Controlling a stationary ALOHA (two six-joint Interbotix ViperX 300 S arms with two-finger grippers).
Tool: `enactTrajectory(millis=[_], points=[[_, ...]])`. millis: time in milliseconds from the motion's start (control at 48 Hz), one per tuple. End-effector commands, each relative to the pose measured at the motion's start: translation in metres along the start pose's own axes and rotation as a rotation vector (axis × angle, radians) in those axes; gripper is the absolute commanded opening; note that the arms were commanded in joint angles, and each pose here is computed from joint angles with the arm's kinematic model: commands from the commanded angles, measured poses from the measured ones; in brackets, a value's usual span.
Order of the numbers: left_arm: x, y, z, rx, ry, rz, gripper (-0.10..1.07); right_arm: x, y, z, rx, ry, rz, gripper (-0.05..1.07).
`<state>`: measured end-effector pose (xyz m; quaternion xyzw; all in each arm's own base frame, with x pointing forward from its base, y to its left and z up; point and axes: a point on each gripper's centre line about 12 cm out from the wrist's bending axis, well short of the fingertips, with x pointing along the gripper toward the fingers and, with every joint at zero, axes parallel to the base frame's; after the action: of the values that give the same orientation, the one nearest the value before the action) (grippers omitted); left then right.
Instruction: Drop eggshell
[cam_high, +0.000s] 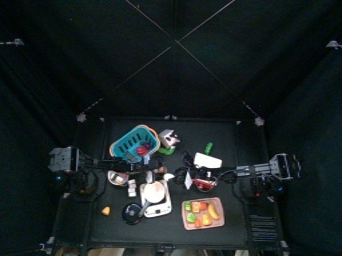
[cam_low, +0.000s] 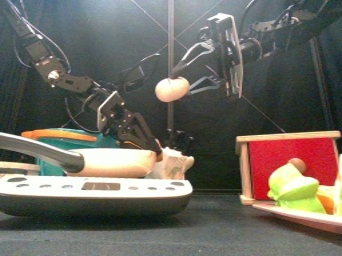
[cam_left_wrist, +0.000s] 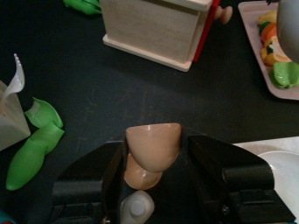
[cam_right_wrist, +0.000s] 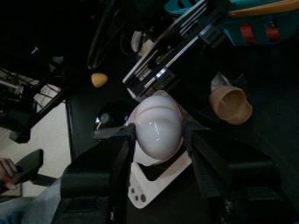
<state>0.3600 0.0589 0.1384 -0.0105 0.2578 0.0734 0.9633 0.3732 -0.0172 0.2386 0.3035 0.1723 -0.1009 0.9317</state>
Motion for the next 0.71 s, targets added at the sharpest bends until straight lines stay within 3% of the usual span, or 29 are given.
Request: enactTrajectory(millis=[0,292,688], points=[[0.0014,0.0043,0.0121,-0.008,-0.037,0.011,0.71,-0.0079,0.0077,0.0130,0.003,-0.044,0.026,0.64],[0.0014,0.0043,0.0121,-0.008,-0.037,0.011,0.86,-0.0079,0.0069,0.0130,0.004,-0.045,0.024,0.64],[-0.0031,0.0044,0.0186,-0.006,-0.057,0.011,0.87,-0.0079,0.0078,0.0132,0.003,-0.046,0.026,0.64]])
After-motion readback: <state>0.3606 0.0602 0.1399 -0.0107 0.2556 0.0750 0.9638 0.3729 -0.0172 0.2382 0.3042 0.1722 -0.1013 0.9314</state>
